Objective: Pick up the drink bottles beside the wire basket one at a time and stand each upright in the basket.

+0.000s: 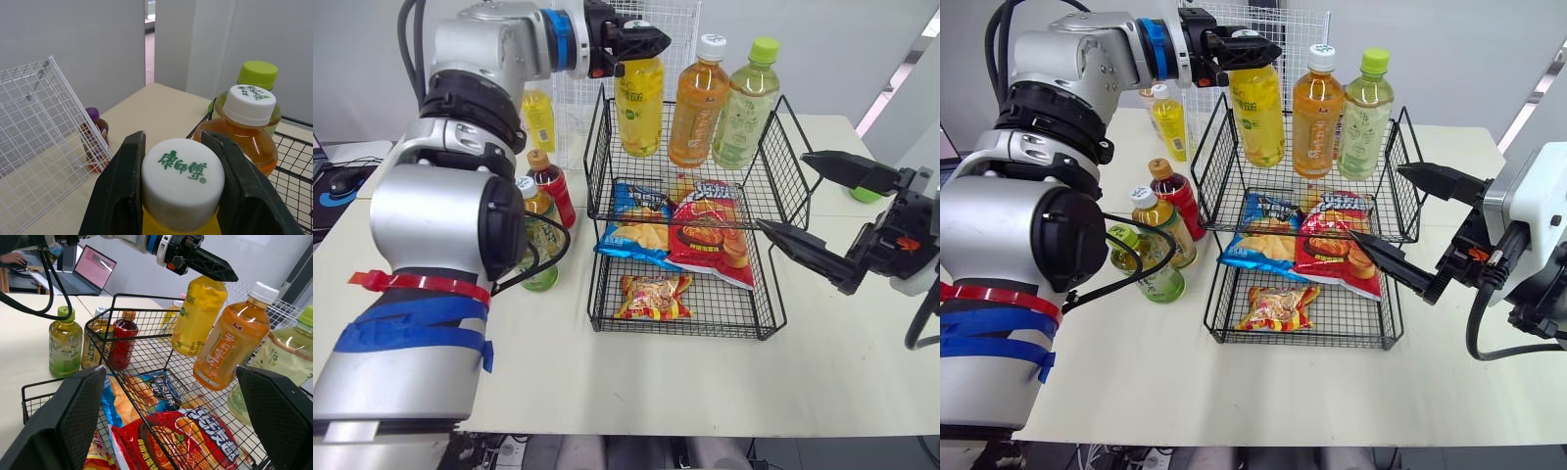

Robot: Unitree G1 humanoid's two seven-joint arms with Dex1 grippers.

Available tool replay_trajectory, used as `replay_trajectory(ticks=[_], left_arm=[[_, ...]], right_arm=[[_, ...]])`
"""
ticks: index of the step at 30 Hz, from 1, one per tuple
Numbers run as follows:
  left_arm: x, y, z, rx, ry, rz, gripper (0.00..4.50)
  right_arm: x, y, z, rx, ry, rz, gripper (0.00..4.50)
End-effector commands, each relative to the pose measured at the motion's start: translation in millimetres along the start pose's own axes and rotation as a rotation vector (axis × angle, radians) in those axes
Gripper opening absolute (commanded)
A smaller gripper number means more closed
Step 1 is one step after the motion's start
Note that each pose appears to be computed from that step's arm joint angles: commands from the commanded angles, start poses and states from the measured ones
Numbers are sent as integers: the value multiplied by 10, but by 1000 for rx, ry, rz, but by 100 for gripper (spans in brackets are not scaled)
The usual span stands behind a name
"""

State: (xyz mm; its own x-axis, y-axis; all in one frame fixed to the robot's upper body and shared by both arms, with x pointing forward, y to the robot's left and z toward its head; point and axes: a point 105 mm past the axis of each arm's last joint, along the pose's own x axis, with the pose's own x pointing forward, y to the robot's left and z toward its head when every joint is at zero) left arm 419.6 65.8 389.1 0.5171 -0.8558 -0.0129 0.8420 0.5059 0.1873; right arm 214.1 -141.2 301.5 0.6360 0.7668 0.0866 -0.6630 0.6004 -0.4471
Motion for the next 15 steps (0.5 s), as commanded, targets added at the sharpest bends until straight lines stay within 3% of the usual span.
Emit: replay_trajectory(ticks=[1,2,3,11,15], left_arm=[[-17,-56,241,58,-72,-20,138],[-14,-53,237,62,-71,-18,138],[-12,-59,237,60,-73,-23,209],[-168,-69,398,107,-96,-56,439],[-372,-12,512,134,-110,-39,445]], right_arm=[[-23,8,98,-40,-24,-11,450],[-25,7,99,-41,-24,-11,450],[-26,7,100,-41,-24,-12,450],[-33,7,107,-43,-24,-24,450],[-37,-33,95,-42,-24,-27,450]])
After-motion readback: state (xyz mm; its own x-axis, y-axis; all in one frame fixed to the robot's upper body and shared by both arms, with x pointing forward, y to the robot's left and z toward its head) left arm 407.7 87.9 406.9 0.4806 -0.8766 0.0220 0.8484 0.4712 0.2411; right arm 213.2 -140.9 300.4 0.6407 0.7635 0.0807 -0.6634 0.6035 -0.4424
